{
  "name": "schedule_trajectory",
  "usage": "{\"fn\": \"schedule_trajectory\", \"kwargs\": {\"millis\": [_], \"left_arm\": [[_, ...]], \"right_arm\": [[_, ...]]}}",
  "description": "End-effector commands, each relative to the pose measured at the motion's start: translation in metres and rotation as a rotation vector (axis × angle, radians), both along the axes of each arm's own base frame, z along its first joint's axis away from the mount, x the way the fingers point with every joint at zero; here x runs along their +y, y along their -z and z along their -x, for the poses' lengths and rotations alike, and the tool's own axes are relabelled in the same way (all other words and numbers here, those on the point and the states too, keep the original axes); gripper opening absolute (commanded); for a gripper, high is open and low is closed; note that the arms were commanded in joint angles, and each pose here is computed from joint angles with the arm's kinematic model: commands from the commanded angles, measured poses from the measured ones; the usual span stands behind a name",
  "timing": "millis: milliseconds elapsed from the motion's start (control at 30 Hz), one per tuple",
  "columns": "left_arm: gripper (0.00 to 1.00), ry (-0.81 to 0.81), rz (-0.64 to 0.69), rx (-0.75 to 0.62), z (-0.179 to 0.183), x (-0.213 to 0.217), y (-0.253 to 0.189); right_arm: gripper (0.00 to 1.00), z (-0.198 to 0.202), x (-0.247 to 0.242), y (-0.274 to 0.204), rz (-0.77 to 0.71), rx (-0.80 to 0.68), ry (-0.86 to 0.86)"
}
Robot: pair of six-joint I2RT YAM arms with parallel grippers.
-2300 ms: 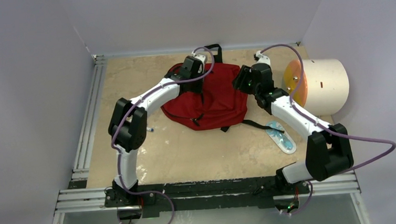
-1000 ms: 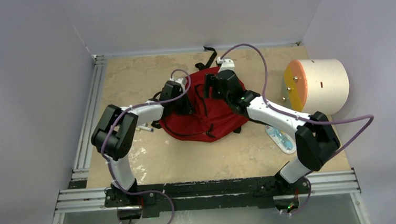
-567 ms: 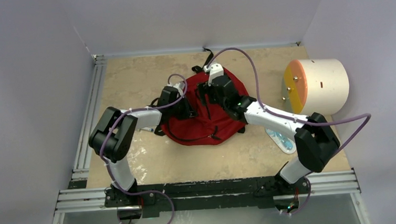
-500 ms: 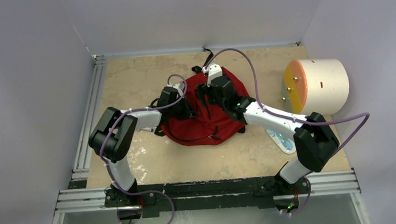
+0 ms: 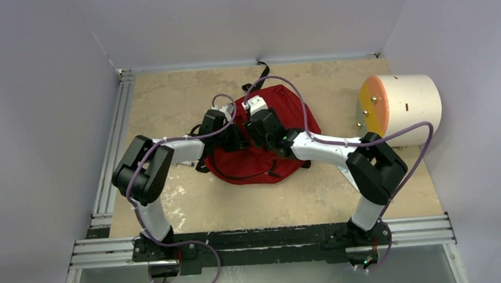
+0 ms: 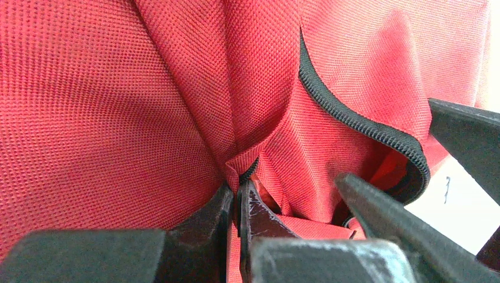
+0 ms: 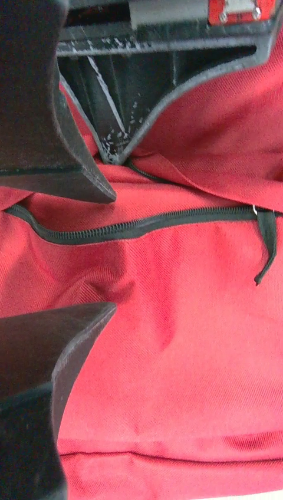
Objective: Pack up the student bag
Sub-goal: Adjust the student bag at the center of the board.
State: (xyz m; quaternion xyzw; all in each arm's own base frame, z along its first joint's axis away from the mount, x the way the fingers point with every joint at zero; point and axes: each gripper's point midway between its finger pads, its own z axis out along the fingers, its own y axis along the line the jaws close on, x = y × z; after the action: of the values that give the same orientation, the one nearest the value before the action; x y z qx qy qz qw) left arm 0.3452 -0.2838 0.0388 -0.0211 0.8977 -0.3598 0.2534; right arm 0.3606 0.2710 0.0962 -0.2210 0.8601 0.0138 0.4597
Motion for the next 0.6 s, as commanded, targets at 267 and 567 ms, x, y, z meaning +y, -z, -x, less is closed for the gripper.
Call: {"fn": "schedule_trajectory", "kwargs": {"millis": [267,567], "left_arm": [[0.0,0.039,0.027,0.017,0.012,-0.004,-0.012],[0.0,0.042,0.018,-0.039,-0.007,-0.006,-0.03]], "right_arm": [[0.18,-0.021,-0.02,-0.061,-0.06,-0.159,0.21],[0.0,-0.021,-0.019,-0.104,-0.189,-0.213,0.246]]}}
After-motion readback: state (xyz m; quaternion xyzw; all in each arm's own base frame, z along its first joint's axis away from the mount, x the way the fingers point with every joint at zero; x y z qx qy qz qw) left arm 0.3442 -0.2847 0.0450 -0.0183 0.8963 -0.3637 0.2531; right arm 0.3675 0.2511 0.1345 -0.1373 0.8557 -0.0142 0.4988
